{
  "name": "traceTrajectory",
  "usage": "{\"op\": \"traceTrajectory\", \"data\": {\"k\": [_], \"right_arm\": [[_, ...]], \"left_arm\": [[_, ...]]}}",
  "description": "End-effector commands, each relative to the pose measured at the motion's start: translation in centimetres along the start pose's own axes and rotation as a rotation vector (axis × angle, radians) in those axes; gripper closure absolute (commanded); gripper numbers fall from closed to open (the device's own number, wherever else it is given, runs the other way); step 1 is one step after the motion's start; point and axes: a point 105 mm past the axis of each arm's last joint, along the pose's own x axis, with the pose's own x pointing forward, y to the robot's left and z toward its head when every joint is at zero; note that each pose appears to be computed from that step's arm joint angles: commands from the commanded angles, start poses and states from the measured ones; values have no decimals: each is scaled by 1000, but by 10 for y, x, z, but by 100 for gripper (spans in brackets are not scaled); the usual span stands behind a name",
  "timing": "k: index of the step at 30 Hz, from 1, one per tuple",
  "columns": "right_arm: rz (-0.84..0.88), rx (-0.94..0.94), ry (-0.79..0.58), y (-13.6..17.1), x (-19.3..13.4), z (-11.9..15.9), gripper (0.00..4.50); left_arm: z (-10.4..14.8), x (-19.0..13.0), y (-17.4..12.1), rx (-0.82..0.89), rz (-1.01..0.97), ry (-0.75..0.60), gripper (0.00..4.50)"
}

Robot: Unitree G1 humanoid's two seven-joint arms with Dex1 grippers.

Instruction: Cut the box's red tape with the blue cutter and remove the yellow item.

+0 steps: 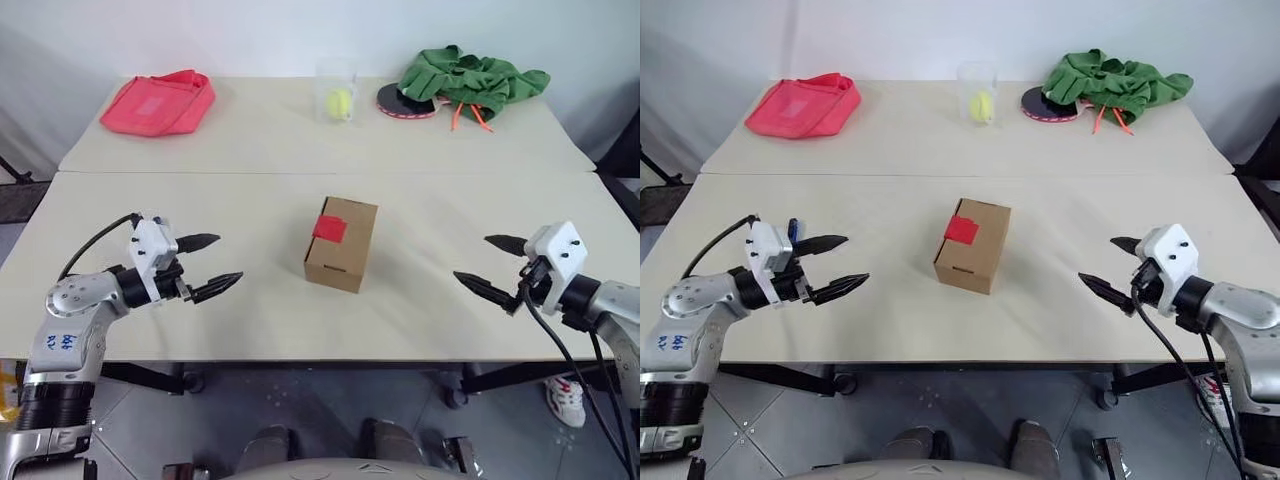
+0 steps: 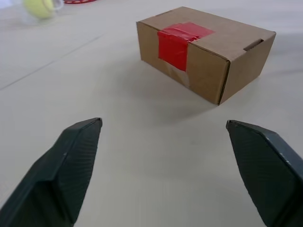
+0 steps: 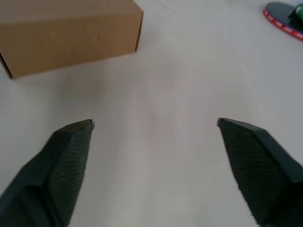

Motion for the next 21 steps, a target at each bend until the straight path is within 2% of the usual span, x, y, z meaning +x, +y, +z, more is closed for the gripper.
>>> {"op": "traceTrajectory", "data": {"k": [1, 10, 12, 18, 21], "right_arm": [[-5, -4, -40, 11, 7, 13, 126], [-7, 49, -26, 21, 24, 11, 444], [3, 75, 9, 23, 29, 6, 450], [47, 119, 92, 36, 50, -9, 450], [65, 121, 119, 45, 65, -19, 450]], "left_arm": [[2, 13, 7, 34, -15, -9, 118], [7, 42, 16, 45, -43, -42, 397], [5, 52, 18, 47, -45, -41, 449], [-6, 86, 9, 24, -98, -22, 449], [-1, 104, 4, 24, -119, -63, 449]]}}
